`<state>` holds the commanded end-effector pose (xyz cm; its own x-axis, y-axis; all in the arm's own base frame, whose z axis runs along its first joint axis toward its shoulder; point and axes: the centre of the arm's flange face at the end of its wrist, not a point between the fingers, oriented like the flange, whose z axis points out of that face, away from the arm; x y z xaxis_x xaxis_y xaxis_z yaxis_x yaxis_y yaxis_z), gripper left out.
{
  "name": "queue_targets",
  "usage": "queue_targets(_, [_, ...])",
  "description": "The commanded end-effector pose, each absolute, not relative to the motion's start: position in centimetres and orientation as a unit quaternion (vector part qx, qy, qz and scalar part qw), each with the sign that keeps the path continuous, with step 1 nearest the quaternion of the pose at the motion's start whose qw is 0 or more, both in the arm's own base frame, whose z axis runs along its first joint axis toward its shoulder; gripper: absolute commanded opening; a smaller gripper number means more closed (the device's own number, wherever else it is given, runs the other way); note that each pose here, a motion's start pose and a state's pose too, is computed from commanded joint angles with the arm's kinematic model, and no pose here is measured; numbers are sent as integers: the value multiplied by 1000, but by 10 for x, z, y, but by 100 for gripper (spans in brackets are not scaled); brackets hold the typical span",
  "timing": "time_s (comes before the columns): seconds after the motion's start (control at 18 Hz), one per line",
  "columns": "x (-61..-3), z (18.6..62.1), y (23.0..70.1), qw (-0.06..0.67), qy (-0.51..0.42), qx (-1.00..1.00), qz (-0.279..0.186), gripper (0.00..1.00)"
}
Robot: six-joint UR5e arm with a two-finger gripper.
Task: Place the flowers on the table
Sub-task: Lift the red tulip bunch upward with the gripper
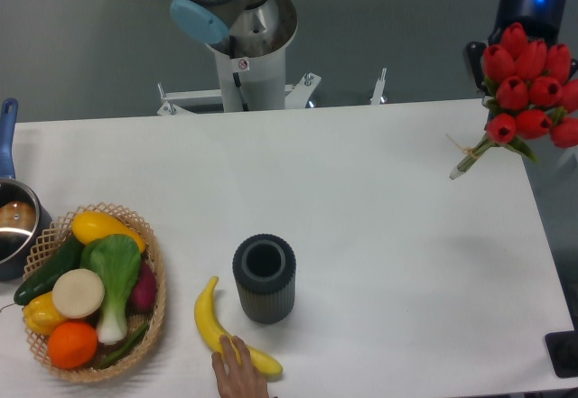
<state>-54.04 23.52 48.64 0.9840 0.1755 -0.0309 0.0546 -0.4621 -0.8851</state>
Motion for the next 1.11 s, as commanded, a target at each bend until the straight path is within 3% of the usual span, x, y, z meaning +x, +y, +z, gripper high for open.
queue_targets(0.67, [-536,489,254,470,-82,-877,60,37])
queue_targets(1.11, [-525,479,277,363,-95,-923,90,37])
